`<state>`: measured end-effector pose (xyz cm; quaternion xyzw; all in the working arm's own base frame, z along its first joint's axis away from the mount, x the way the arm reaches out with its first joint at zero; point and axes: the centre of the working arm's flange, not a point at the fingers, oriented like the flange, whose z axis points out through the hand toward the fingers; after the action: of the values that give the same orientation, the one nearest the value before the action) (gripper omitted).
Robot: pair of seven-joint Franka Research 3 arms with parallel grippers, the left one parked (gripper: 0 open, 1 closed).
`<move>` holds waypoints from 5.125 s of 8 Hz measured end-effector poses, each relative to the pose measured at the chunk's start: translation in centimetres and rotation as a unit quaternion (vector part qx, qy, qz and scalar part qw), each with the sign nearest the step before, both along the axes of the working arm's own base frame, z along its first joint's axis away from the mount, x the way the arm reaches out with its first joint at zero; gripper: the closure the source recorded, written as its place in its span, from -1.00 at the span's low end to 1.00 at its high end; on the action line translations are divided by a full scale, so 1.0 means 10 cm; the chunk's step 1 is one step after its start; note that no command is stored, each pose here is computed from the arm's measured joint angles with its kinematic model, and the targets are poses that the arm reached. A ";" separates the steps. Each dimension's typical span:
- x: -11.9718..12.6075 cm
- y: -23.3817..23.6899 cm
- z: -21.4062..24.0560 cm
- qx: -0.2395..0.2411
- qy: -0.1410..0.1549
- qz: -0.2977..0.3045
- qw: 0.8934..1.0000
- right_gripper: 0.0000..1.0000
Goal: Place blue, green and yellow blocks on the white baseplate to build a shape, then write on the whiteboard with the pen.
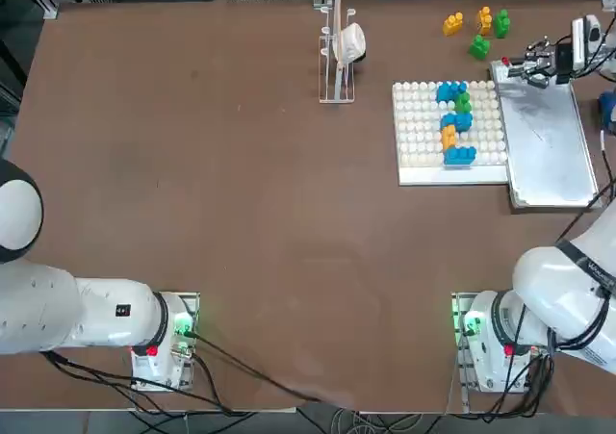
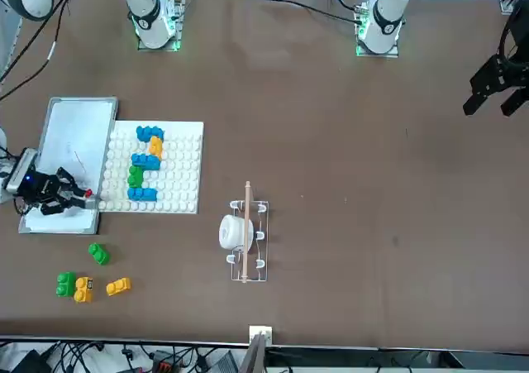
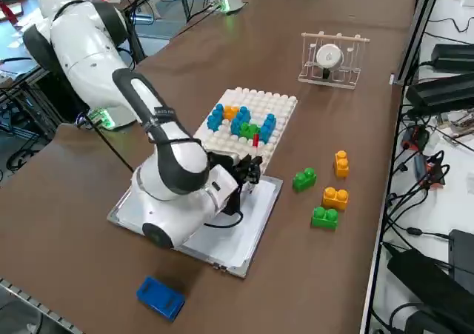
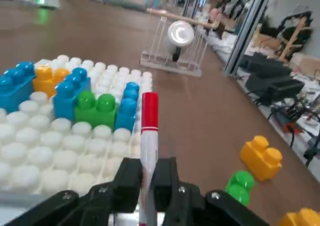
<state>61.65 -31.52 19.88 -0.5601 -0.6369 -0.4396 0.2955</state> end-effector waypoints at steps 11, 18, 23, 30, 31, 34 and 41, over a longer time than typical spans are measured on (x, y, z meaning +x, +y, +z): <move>0.97 1.03 0.72 -0.350 0.043 -0.018 0.936 0.64; 0.85 0.96 0.18 -0.373 0.065 -0.032 0.925 0.64; 0.76 0.88 0.19 -0.370 0.076 -0.035 0.925 0.64; 0.34 0.75 0.14 -0.362 0.112 -0.042 0.925 0.35; 0.35 0.74 0.14 -0.362 0.111 -0.043 0.924 -0.02; 0.42 0.75 0.39 -0.368 0.096 -0.054 0.923 -0.99; 0.30 1.62 2.69 -0.403 0.176 -0.169 0.882 -1.00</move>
<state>64.61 -15.34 46.79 -0.7986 -0.5918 -0.0821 0.0728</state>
